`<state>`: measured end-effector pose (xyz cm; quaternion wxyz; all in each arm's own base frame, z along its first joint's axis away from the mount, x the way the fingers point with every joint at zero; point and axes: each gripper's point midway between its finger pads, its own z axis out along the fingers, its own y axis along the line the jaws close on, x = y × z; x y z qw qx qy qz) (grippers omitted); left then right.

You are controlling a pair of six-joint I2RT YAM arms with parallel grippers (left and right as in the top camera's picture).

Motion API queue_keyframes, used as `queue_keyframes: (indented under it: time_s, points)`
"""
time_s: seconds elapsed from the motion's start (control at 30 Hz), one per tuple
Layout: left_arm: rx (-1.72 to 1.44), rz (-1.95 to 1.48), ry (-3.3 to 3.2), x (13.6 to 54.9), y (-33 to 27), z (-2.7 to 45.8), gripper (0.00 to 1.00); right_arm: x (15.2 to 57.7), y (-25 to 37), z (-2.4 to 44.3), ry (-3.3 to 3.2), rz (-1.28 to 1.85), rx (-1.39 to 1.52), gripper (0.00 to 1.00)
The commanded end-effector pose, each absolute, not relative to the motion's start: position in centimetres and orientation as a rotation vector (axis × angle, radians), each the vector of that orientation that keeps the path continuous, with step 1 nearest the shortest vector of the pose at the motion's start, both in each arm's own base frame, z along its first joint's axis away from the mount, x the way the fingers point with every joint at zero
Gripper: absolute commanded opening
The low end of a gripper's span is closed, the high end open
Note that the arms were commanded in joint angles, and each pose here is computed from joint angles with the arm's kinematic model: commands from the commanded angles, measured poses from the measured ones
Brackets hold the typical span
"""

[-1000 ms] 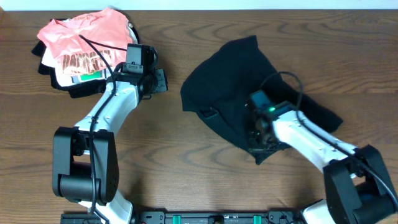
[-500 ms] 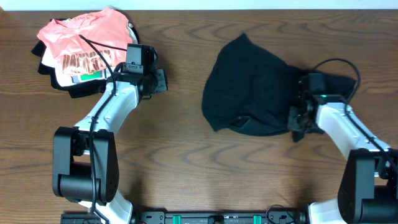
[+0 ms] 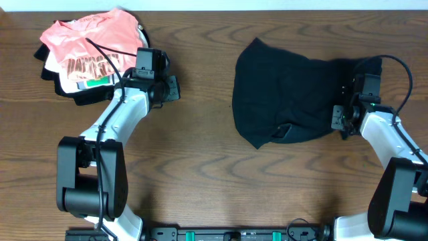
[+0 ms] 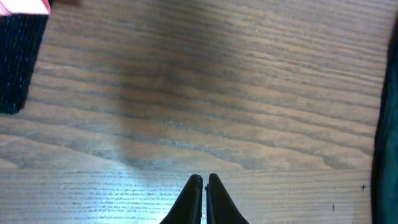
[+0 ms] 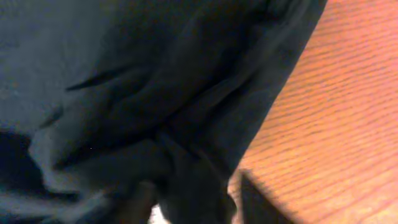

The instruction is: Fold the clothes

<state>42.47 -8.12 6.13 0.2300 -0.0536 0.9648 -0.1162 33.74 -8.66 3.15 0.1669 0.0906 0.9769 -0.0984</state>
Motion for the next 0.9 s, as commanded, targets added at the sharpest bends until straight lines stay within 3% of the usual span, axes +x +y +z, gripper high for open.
queue_keyframes:
  time_s: [0.0, 0.07, 0.3, 0.33, 0.37, 0.6, 0.87]
  points:
    - [-0.133, -0.410, 2.650, 42.2, -9.3, 7.0, 0.06, 34.4, -9.2, 5.1, 2.738, -0.289, 0.298, 0.72]
    - [-0.107, -0.491, 2.652, 41.9, -10.4, 7.3, 0.06, 34.5, -9.2, 6.2, 2.725, -0.276, 0.359, 0.80]
    - [0.153, -0.602, 2.657, 40.0, -16.2, 7.5, 0.06, 34.0, -7.0, 9.1, 2.719, -0.074, 0.520, 0.85]
    - [0.257, -0.602, 2.641, 39.5, -17.7, 7.6, 0.06, 34.0, -6.2, 9.0, 2.730, -0.008, 0.510, 0.96]
    - [0.342, -0.599, 2.622, 39.1, -18.9, 7.7, 0.06, 33.9, -5.6, 8.8, 2.736, 0.042, 0.508, 0.99]
    - [0.681, -0.458, 2.465, 37.9, -25.2, 8.2, 0.06, 32.0, -4.7, 6.4, 2.782, 0.103, 0.629, 0.99]
    - [0.732, -0.454, 2.364, 38.3, -28.2, 8.6, 0.06, 31.5, -4.6, 3.8, 2.760, 0.104, 0.622, 0.99]
